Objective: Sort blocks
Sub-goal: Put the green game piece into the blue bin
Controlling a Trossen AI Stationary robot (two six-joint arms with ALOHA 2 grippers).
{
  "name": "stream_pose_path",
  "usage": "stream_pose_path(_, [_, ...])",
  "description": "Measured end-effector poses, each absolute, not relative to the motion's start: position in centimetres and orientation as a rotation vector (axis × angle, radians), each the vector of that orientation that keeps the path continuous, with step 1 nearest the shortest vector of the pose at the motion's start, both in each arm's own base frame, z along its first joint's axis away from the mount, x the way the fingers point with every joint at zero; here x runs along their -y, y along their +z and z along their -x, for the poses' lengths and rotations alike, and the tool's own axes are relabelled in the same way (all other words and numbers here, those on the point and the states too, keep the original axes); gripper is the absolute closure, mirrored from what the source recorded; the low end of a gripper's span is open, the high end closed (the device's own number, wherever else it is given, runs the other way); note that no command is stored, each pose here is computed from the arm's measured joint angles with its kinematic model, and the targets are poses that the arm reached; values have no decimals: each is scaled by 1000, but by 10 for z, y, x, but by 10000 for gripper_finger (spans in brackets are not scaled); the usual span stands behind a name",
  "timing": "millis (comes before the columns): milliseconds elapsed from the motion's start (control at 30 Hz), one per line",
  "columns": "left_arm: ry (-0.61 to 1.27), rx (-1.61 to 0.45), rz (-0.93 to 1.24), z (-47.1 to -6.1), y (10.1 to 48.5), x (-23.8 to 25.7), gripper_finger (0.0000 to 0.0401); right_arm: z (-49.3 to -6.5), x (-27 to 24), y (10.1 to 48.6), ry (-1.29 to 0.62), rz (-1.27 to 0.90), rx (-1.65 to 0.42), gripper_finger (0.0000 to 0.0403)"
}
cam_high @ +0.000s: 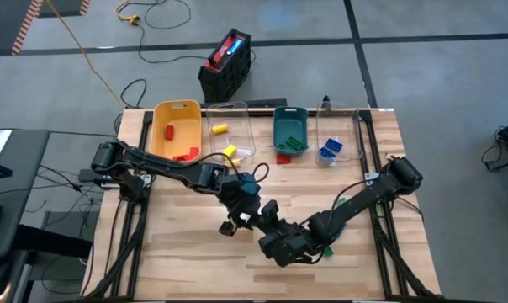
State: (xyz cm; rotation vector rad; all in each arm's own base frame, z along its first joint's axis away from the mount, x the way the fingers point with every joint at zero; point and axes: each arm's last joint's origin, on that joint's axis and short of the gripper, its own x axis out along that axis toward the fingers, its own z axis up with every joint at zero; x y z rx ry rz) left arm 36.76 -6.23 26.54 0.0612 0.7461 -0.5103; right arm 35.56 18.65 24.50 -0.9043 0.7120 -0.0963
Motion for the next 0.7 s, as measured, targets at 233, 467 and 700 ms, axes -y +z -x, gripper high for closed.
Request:
stream_pose_path(233, [-421, -919, -61, -357, 256, 50, 122, -350, -184, 240, -104, 861, -778, 327])
stream_pose_path(467, [-287, -1148, -98, -338, 247, 42, 123, -326, -153, 228, -253, 770, -1045, 324])
stream_pose_path(700, [-320, -1155, -119, -332, 226, 58, 154, -303, -74, 222, -421, 559, -1075, 322])
